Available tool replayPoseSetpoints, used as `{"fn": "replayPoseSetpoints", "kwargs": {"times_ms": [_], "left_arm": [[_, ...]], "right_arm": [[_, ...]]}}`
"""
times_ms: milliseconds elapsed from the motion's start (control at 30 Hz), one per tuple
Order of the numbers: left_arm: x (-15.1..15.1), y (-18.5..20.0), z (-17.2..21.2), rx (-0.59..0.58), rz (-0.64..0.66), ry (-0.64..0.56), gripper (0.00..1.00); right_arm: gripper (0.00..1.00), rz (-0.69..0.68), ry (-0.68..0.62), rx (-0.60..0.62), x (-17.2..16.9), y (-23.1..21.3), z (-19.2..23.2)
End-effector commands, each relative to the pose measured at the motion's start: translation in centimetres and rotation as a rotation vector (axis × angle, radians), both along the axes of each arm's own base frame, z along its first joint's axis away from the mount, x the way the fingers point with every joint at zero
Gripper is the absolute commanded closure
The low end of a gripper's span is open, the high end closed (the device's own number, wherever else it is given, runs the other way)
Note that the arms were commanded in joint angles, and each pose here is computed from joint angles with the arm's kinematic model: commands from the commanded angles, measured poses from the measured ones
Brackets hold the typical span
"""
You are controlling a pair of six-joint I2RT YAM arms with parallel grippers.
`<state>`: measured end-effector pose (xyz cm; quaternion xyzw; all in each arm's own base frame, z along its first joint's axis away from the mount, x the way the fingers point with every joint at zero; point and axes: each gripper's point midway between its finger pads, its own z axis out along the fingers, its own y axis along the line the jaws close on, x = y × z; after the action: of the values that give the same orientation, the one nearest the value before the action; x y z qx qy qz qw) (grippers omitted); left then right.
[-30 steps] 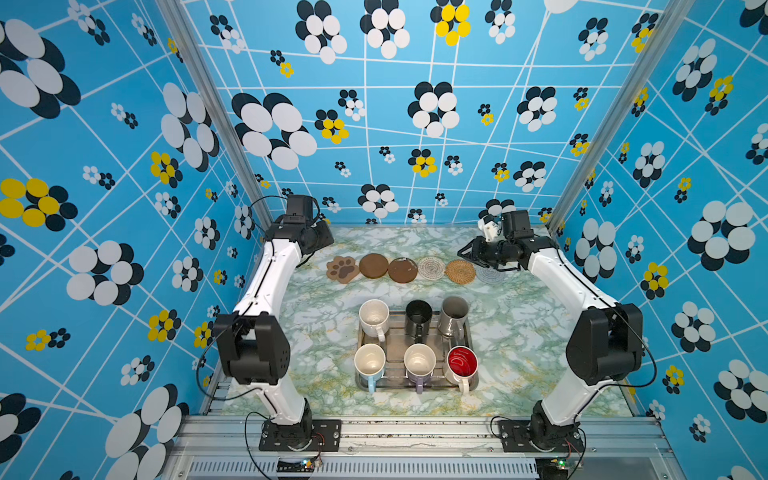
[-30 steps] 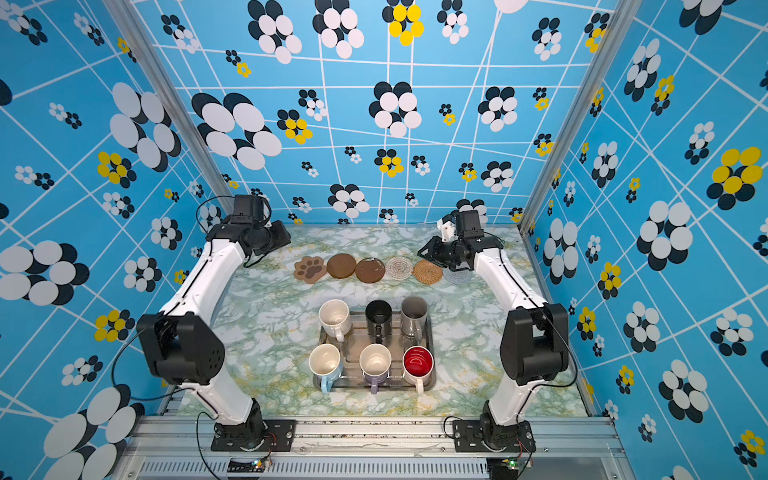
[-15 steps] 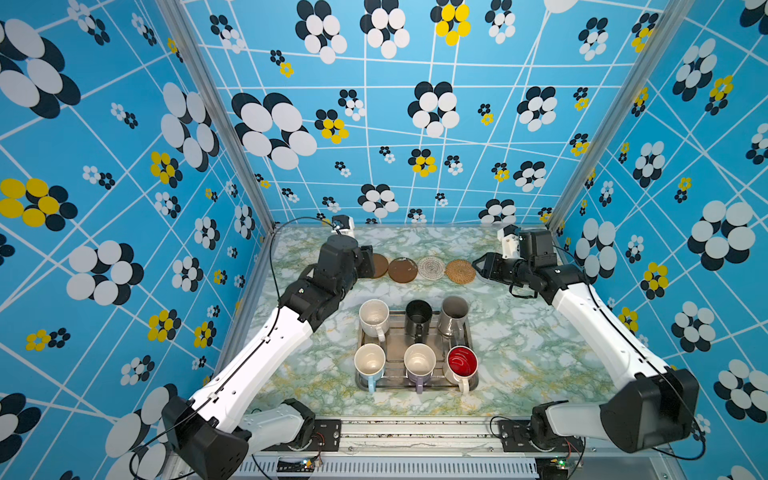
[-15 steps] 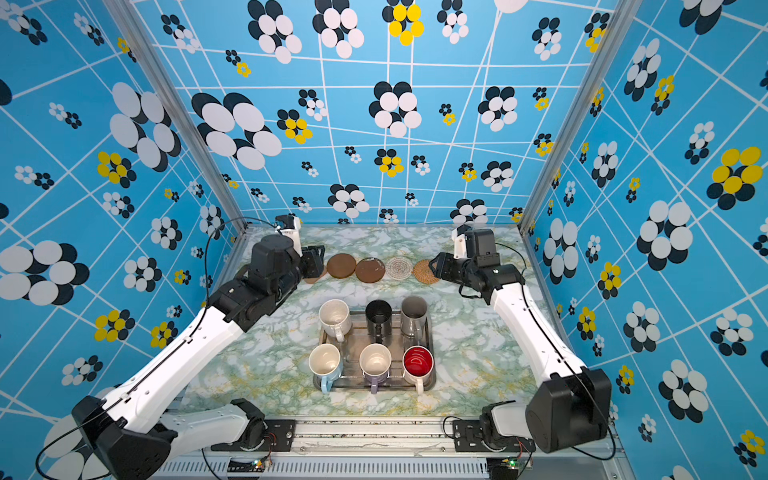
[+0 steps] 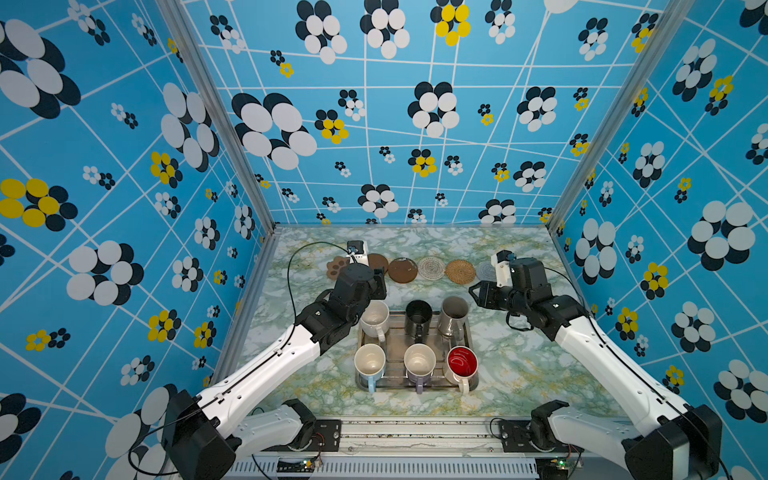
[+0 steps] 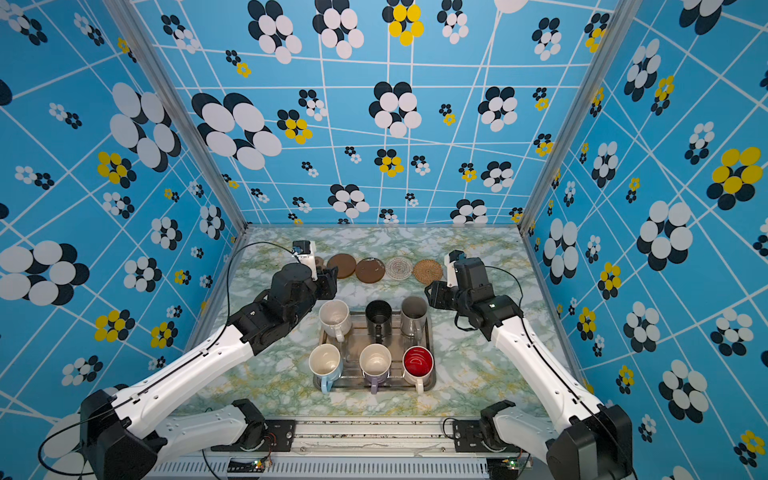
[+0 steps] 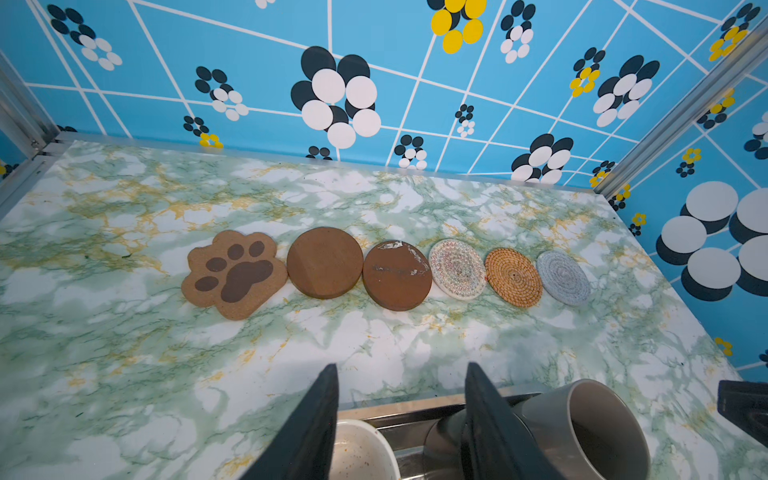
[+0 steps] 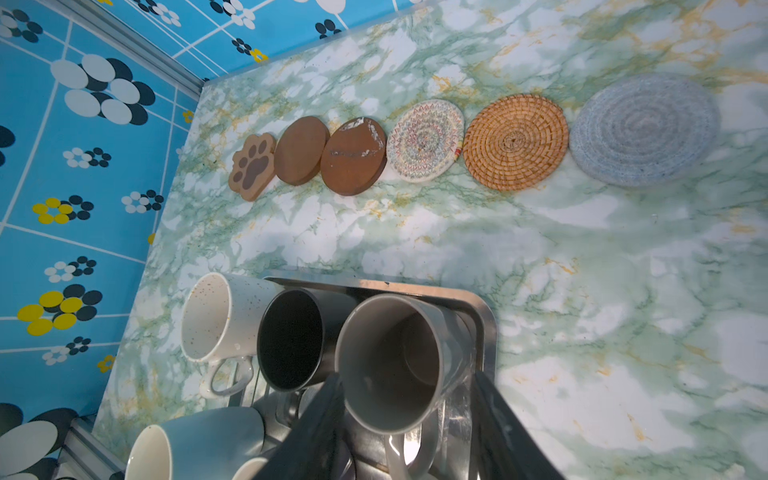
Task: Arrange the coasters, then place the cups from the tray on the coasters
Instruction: 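Lower the right gripper onto the grey mug while the left hovers above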
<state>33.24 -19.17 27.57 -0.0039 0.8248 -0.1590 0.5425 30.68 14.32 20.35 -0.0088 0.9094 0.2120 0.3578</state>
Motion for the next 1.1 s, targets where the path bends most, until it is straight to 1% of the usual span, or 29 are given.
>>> {"fn": "replayPoseSetpoints", "kwargs": {"times_ms": [0,300,533,800,1067], "left_arm": [[0.4,-1.1,1.2,-0.048,-0.023,-0.056,0.50],[1.1,-2.0,0.7,-0.015,-0.023,-0.057,0.50],[1.1,-1.6,0.3,0.009,-0.011,-0.044,0.49],[0.9,-1.4,0.3,0.013,-0.010,-0.042,0.49],[0.7,-1.2,0.2,0.012,-0.003,-0.044,0.49]], "right_arm": [[0.49,0.022,-0.023,-0.028,-1.4,0.1,0.1],[0.48,0.132,0.043,-0.085,-4.5,1.1,-1.3],[0.48,0.158,0.120,-0.101,-6.2,1.5,-3.6],[0.48,0.186,0.157,-0.113,-7.3,2.5,-5.0],[0.49,0.183,0.189,-0.126,-7.1,3.1,-6.4]]}}
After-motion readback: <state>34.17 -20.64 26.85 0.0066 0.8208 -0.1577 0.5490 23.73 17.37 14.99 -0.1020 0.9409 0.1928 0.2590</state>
